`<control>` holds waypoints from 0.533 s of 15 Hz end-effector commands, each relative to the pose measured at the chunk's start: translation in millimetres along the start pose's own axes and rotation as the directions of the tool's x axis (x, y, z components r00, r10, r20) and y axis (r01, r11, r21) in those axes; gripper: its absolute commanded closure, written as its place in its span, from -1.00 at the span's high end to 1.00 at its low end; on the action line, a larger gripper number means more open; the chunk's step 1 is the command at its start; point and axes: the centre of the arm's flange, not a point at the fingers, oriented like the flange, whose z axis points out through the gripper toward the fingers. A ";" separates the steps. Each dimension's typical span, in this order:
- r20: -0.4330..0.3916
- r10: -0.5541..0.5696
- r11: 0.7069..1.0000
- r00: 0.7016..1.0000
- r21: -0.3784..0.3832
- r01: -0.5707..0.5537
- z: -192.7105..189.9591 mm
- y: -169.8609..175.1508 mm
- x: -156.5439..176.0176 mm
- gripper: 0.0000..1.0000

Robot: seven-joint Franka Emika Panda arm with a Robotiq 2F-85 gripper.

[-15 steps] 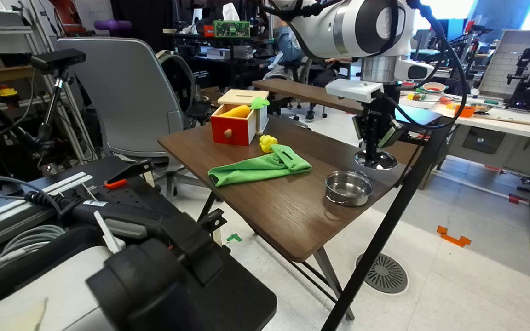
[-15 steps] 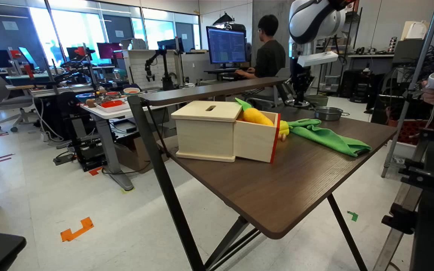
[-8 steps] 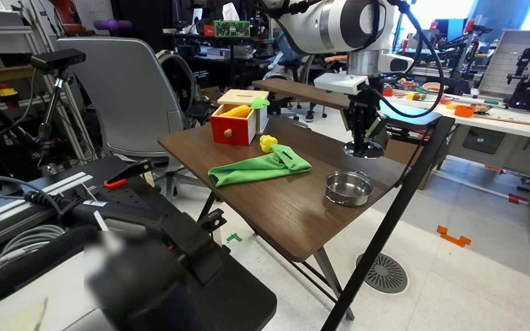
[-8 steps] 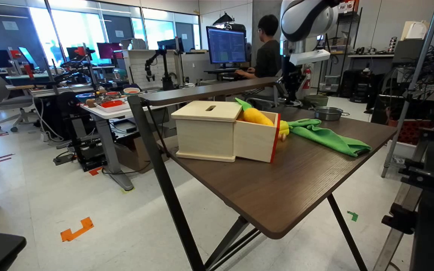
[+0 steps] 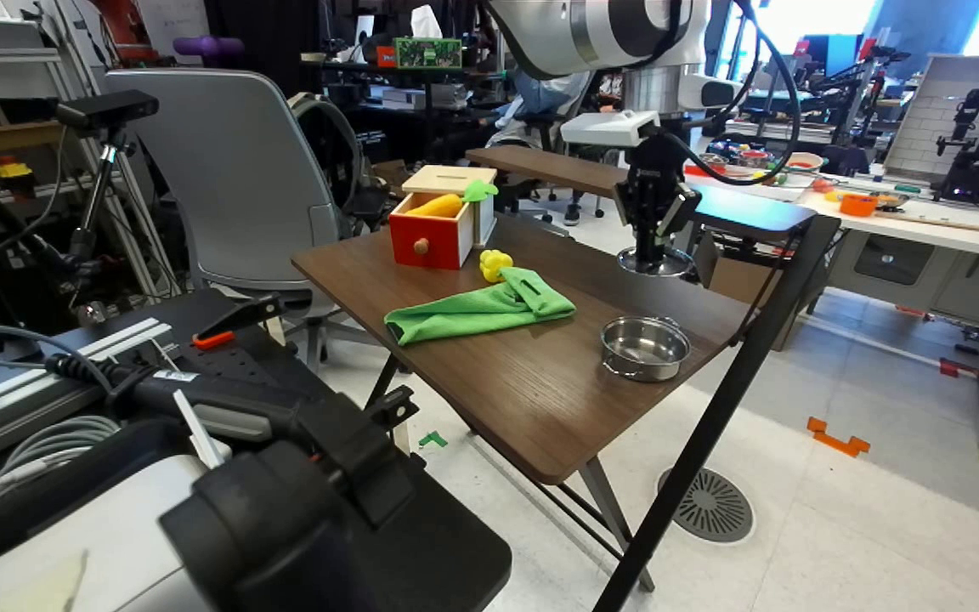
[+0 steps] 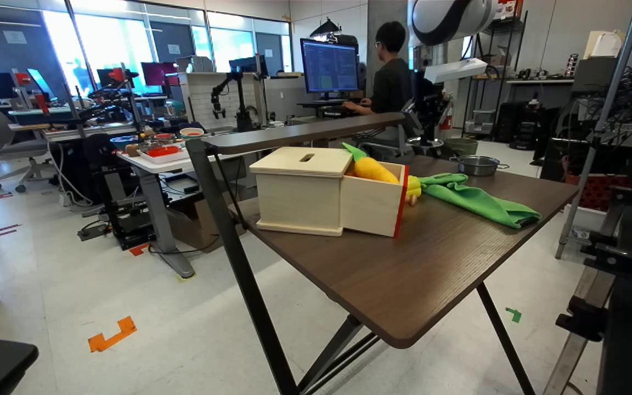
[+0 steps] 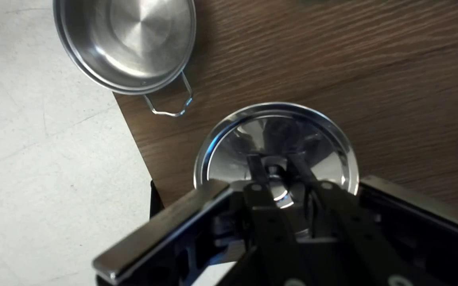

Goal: Use the lid to cover the pot

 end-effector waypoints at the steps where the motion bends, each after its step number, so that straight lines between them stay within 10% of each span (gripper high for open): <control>1: 0.016 0.003 1.000 1.000 -0.023 -0.003 -18.3 13.8 -49.7 -0.90; 8: 0.068 0.025 1.000 0.997 -0.012 -0.024 -8.9 46.8 -102.5 -0.90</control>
